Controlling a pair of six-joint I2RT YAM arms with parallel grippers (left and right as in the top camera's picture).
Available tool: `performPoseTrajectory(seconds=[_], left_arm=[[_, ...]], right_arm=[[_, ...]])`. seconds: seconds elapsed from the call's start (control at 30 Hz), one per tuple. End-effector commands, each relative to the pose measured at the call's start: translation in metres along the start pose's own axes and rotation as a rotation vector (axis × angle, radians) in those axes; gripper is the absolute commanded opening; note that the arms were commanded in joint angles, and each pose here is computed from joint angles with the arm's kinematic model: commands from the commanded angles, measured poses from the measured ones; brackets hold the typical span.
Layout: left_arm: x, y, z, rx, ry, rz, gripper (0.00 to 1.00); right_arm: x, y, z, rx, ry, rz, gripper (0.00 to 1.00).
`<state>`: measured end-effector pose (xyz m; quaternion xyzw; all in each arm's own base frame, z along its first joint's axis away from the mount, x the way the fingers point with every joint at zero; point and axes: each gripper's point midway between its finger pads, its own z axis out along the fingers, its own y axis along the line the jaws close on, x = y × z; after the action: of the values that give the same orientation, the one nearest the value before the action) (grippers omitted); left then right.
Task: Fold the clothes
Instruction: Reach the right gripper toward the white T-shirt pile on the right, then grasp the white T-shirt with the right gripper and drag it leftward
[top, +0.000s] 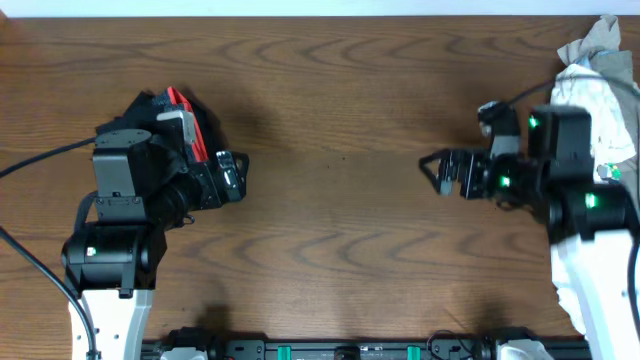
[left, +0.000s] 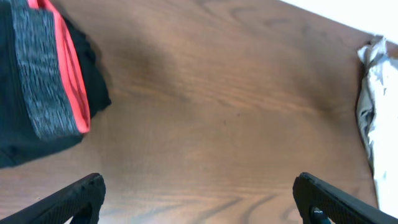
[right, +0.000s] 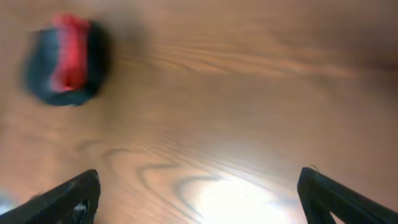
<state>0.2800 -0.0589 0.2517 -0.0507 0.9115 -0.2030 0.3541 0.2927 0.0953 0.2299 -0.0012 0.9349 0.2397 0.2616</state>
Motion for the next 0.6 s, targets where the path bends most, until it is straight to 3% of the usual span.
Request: performPoseTrajectory(seconds=[0.0,0.23,0.33,0.57], left_arm=[[0.007,-0.001,0.003,0.008,0.049,0.038,0.98],[0.022,0.005,0.007,-0.009,0.123,0.028,0.98],[0.023,0.005,0.007,-0.01,0.127,0.026,0.98],[0.023,0.008,0.007,-0.026,0.126,0.027,0.98]], right_arm=[[-0.037,-0.064,-0.012,0.37,-0.016,0.132,0.99],[-0.091,-0.157,-0.025,0.575,-0.045,0.358,0.99],[-0.096,-0.206,-0.028,0.629,-0.051,0.478,0.99],[-0.092,-0.307,-0.028,0.71,-0.103,0.677,0.9]])
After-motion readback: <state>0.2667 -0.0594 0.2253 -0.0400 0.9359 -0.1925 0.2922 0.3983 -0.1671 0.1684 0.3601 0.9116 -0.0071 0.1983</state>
